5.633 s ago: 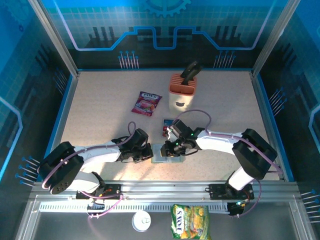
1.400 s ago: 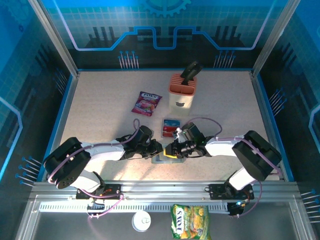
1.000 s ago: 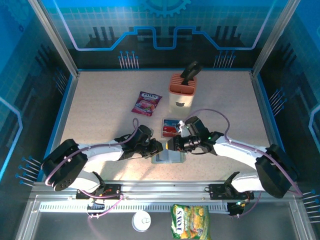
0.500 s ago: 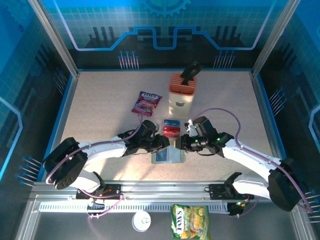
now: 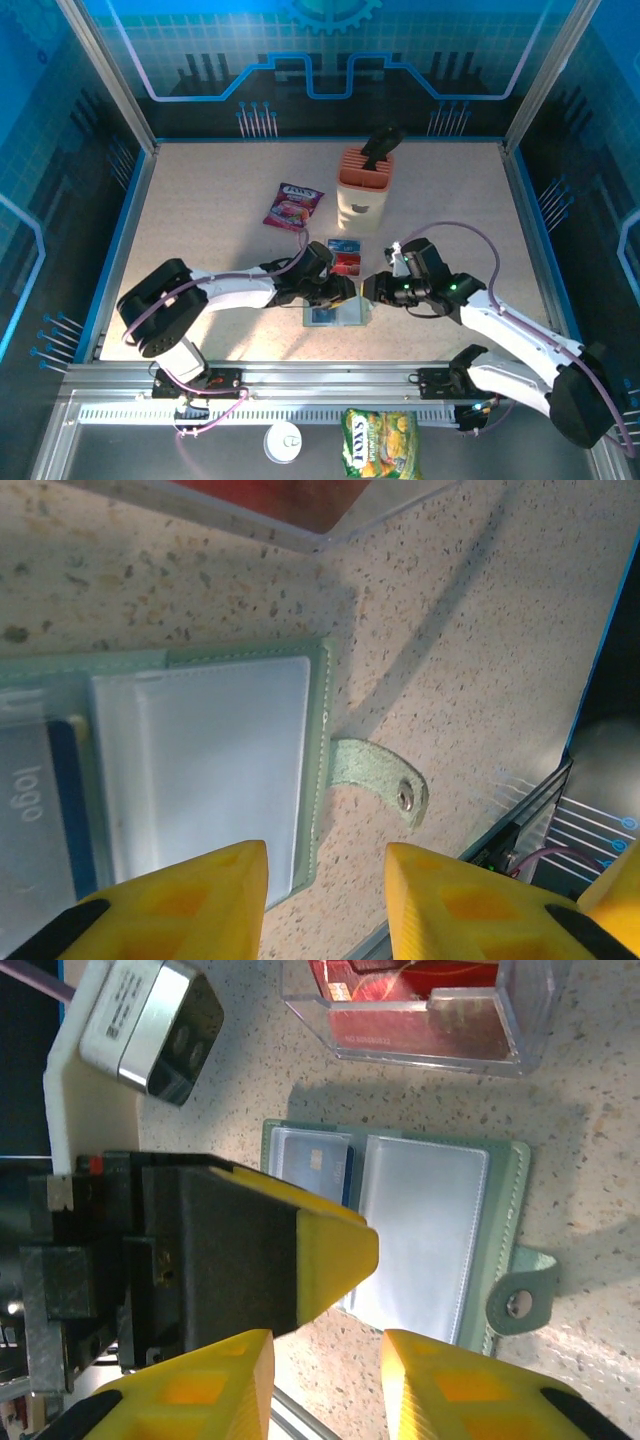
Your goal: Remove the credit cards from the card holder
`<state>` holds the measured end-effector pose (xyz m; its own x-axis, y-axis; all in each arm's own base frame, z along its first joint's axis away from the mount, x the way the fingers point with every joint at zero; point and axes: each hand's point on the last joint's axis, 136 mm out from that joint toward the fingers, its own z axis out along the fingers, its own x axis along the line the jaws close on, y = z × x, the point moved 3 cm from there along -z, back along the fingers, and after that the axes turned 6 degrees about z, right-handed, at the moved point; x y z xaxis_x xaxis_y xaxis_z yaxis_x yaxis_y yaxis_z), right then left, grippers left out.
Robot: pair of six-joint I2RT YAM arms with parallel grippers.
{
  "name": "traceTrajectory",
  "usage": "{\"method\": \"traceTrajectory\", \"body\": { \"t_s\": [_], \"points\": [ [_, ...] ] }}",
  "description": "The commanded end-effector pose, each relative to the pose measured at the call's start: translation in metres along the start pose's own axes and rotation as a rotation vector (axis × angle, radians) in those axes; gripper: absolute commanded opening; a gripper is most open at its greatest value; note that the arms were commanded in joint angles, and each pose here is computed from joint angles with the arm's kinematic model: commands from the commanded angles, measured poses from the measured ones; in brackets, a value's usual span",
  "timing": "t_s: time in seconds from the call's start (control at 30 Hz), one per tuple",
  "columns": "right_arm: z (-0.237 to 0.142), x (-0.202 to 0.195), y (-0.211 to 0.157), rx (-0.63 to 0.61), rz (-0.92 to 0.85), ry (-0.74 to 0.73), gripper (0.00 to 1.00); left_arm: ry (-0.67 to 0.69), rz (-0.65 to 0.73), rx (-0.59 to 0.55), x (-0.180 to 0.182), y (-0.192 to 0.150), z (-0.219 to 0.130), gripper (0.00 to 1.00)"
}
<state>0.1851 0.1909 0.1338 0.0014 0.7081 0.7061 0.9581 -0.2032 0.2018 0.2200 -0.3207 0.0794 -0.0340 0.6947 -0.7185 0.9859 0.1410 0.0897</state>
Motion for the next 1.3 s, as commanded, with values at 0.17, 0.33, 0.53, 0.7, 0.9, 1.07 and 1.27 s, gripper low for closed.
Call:
{"method": "traceTrajectory", "body": {
  "t_s": [0.17, 0.33, 0.53, 0.7, 0.9, 1.07, 1.27],
  "points": [
    [0.0, -0.011, -0.008, 0.01, 0.038, -0.002, 0.35, -0.016, 0.019, 0.014, -0.008, 0.001, -0.002, 0.36],
    [0.009, -0.005, -0.005, 0.044, 0.04, 0.018, 0.34, 0.016, -0.007, -0.022, 0.011, 0.006, -0.02, 0.35],
    [0.024, 0.008, 0.0, 0.081, 0.021, 0.034, 0.33, 0.081, -0.025, -0.064, 0.035, 0.005, -0.044, 0.33],
    [0.041, 0.019, 0.0, 0.12, -0.005, 0.028, 0.32, 0.156, -0.064, -0.1, 0.063, -0.001, -0.06, 0.33],
    [0.063, 0.03, -0.003, 0.171, -0.028, 0.025, 0.31, 0.205, -0.076, -0.099, 0.084, -0.009, -0.07, 0.28],
    [0.08, 0.032, -0.008, 0.205, -0.027, 0.015, 0.3, 0.199, -0.075, -0.09, 0.087, -0.011, -0.068, 0.21],
    [0.093, 0.031, -0.012, 0.226, -0.032, 0.0, 0.3, 0.203, -0.075, -0.058, 0.088, -0.011, -0.059, 0.15]
  ]
}}
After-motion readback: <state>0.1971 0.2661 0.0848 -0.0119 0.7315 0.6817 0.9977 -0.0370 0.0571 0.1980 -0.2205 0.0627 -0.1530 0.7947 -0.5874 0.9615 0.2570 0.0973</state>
